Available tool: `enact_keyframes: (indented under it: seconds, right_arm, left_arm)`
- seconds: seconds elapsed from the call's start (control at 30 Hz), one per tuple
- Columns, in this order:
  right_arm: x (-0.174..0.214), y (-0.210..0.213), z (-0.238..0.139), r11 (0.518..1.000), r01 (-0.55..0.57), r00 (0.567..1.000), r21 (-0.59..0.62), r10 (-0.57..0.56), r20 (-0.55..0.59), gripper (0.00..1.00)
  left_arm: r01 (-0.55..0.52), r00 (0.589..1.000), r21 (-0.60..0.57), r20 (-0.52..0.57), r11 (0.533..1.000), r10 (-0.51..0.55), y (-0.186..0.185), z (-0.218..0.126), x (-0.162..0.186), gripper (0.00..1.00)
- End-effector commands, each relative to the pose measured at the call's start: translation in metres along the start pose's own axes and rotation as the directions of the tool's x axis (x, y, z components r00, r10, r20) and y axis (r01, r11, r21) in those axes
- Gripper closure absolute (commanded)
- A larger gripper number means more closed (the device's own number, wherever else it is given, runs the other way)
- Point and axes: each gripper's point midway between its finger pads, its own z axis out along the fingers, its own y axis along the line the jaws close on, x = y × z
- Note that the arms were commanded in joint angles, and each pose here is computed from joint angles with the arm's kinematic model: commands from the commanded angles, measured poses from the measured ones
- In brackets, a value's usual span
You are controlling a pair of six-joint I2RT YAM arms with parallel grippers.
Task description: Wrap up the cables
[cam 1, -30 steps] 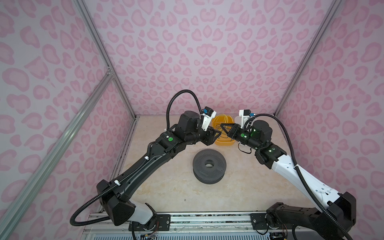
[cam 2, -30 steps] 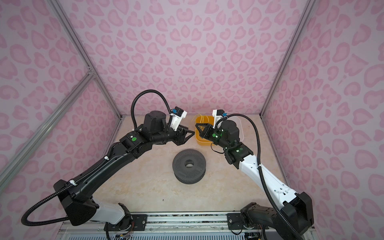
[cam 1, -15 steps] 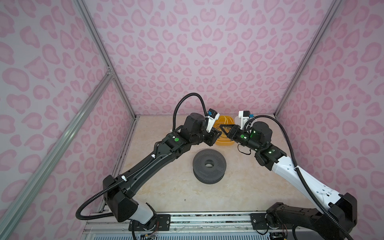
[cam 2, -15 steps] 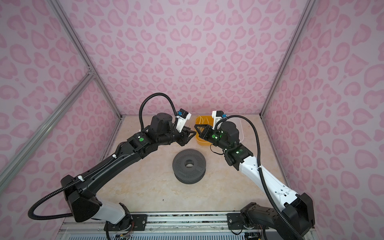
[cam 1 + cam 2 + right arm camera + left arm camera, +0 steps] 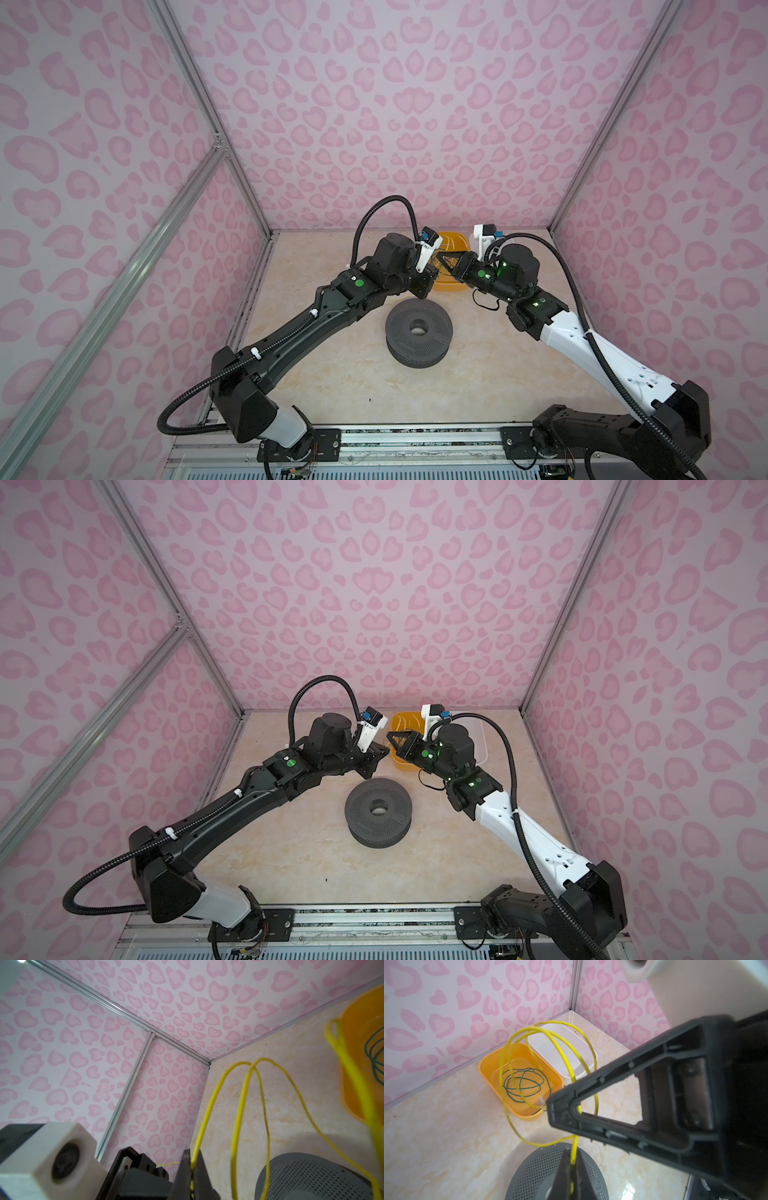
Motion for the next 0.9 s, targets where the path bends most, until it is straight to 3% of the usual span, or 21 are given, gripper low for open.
enact_keyframes:
  seconds: [0.0,0.17,0.3,0.57,0.87]
  right_arm:
    - [-0.003,0.013,-0.003,0.999,0.023,1.0,-0.045,-0.023,0.004,0.99]
    - [-0.013,0.019,-0.016,0.998,0.036,0.999,-0.052,-0.034,0.023,0.75]
    - [-0.023,0.024,-0.038,0.997,0.076,0.996,-0.03,-0.074,0.048,0.67]
    - [-0.037,0.017,-0.068,0.984,0.163,0.982,0.067,-0.168,0.082,0.68]
    - [-0.012,0.023,-0.04,0.983,0.18,0.984,0.025,-0.18,0.003,0.67]
  left_arm:
    - [0.016,0.996,-0.055,0.089,0.998,-0.011,0.01,-0.009,-0.018,0.96]
    - [0.031,0.994,-0.097,0.107,0.995,-0.021,0.017,-0.014,-0.018,0.96]
    - [0.053,0.994,-0.109,0.103,0.993,-0.042,0.022,-0.014,-0.017,0.96]
    - [0.077,0.991,-0.065,0.114,0.995,-0.07,0.017,-0.017,-0.021,0.96]
    - [0.086,0.99,-0.042,0.112,0.995,-0.08,0.013,-0.018,-0.023,0.96]
